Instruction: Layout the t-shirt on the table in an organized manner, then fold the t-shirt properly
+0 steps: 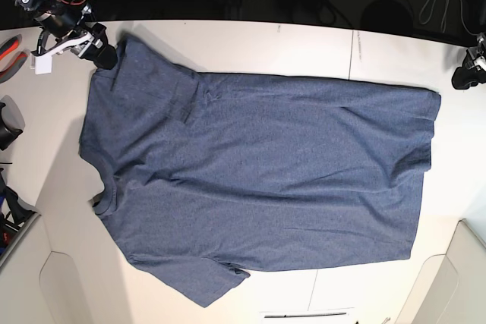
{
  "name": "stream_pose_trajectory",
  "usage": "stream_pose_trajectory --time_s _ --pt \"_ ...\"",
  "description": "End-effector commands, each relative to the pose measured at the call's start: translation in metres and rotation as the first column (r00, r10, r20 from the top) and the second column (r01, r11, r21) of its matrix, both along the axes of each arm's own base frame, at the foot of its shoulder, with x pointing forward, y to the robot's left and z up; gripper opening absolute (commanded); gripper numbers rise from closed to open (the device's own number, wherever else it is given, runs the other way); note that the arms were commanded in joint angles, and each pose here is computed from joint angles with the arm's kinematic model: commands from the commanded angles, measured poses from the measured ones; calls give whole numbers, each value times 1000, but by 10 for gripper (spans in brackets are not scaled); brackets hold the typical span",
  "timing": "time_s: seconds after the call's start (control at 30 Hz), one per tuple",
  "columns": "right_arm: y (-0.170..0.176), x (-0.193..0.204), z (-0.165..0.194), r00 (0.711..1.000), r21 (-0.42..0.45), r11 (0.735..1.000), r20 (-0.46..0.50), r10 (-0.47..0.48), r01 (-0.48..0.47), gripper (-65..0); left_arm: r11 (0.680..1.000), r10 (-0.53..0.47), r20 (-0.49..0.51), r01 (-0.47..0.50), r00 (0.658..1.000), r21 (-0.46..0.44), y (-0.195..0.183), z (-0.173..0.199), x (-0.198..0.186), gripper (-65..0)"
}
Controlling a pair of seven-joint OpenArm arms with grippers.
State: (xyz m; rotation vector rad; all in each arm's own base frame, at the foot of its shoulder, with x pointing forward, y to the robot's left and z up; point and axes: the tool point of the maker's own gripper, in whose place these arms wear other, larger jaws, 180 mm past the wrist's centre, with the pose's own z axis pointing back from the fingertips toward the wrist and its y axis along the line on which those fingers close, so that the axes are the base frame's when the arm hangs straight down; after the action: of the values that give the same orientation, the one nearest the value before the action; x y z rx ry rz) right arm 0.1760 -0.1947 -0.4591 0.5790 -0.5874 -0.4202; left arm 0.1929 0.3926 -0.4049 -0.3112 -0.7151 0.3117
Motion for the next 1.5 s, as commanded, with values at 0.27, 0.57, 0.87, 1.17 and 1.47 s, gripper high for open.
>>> stream_pose_trajectory --time_s 0.27,0.57,0.87,1.17,1.47 --pt "14 0 -3 999 -10 999 -14 52 -52 -421 1000 -7 53 6 999 22 8 17 12 -409" --pt "12 2 -2 999 -11 999 0 40 -40 -596 1000 -7 53 6 999 22 8 17 12 -409" --pt "12 4 0 999 -3 999 10 33 -33 -650 1000 -9 45 8 999 19 7 16 10 -409" --pt "15 7 4 999 17 999 31 30 -31 -650 999 34 64 -31 997 -40 -14 -3 6 -342" --pt "15 18 9 998 18 999 56 30 -31 -650 997 40 120 -47 992 57 -8 -6 32 -332"
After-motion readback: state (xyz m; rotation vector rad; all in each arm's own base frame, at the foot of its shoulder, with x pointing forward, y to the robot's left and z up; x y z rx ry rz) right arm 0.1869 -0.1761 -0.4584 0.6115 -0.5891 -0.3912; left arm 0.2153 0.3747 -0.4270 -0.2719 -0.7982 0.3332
